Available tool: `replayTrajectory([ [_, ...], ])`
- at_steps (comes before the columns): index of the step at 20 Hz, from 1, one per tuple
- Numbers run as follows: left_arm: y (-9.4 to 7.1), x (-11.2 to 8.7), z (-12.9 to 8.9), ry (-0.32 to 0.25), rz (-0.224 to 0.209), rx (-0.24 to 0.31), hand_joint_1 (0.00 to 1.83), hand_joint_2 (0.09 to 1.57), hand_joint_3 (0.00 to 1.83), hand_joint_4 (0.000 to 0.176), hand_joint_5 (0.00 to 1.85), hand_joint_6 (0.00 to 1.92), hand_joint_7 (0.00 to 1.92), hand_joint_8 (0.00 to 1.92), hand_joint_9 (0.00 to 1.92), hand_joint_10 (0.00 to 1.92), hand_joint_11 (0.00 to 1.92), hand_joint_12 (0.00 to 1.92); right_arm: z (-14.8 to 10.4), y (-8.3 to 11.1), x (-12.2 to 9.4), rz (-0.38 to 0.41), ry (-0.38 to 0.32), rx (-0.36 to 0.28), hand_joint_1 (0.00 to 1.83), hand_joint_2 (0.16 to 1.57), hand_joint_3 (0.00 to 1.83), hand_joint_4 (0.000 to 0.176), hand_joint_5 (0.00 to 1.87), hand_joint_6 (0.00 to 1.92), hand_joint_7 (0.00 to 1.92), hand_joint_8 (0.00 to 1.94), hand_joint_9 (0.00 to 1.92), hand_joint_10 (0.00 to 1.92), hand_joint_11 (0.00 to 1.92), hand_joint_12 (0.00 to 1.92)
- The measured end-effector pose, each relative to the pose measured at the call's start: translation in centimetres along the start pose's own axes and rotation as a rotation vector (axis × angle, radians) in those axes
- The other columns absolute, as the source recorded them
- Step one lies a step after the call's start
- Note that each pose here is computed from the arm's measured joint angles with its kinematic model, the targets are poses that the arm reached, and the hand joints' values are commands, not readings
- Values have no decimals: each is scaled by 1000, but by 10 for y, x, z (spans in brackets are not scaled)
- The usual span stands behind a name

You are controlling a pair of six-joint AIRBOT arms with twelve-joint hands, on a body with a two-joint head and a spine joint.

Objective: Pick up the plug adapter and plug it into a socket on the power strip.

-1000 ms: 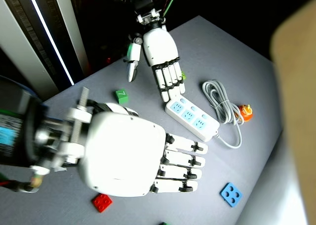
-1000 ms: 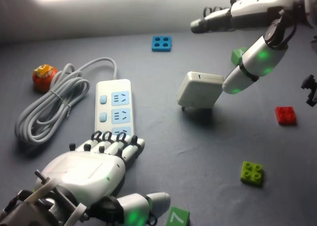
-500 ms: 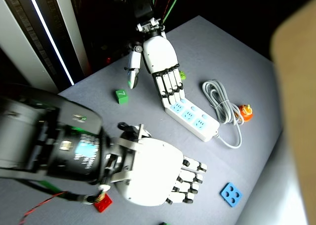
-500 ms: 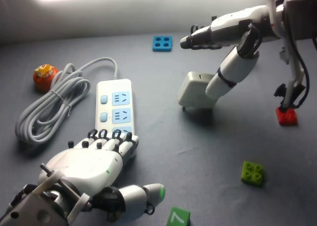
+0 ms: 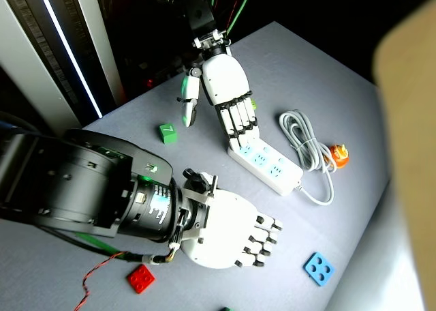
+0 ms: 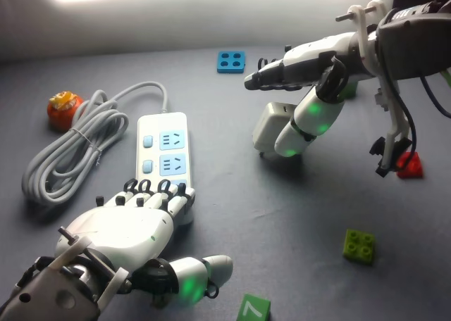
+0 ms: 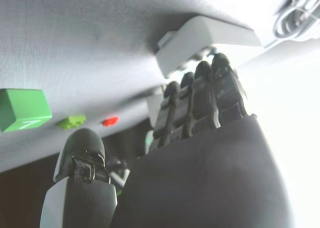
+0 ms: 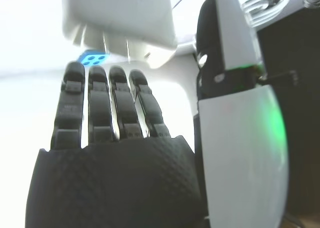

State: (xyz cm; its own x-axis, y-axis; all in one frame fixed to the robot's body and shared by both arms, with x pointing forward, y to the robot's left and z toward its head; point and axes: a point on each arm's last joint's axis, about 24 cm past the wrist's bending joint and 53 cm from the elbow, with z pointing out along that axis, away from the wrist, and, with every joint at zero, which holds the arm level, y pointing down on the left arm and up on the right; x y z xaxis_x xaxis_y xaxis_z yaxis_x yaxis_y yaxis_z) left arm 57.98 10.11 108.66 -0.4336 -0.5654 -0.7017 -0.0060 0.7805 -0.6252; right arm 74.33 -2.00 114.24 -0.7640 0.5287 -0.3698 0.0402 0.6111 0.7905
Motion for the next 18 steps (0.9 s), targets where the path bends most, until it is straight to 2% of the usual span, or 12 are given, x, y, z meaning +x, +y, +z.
replayTrajectory([
  [5, 2, 0, 1, -1, -5, -7, 0, 1241, 0, 0, 0, 0, 0, 0, 0, 0, 0, 0, 10, -12, -3, 12, -13, 22, 1126, 1007, 15, 0, 11, 4, 0, 0, 0, 0, 0, 63],
  [9, 3, 1, 0, 1, -19, -10, 0, 1243, 0, 0, 6, 2, 0, 0, 0, 0, 0, 0, 16, -20, -4, 14, -15, 39, 1123, 1027, 7, 0, 58, 6, 23, 4, 8, 3, 0, 288],
  [11, 4, 2, 0, 1, -16, -12, 0, 1242, 0, 0, 7, 2, 0, 0, 0, 0, 0, 0, 18, -23, -3, 8, -14, 45, 1126, 1031, 6, 0, 80, 12, 41, 9, 21, 7, 0, 310],
  [16, 5, 4, 0, 2, -18, -15, 0, 1244, 0, 0, 29, 8, 0, 0, 0, 0, 0, 0, 25, -22, 5, 7, -3, 47, 1121, 1041, 2, 0, 97, 9, 67, 6, 37, 6, 0, 348],
  [17, 5, 4, 1, 1, -18, -16, 0, 1235, 0, 0, 20, 4, 0, 0, 0, 0, 0, 0, 25, -21, 5, 7, -3, 46, 1134, 1025, 0, 0, 130, 15, 99, 10, 63, 13, 0, 433],
  [18, 6, 4, 1, 1, -18, -18, 0, 1227, 0, 0, 29, 7, 0, 0, 0, 0, 0, 0, 25, -21, 4, 7, -5, 46, 1121, 1037, 2, 0, 124, 7, 90, 3, 53, 6, 0, 382],
])
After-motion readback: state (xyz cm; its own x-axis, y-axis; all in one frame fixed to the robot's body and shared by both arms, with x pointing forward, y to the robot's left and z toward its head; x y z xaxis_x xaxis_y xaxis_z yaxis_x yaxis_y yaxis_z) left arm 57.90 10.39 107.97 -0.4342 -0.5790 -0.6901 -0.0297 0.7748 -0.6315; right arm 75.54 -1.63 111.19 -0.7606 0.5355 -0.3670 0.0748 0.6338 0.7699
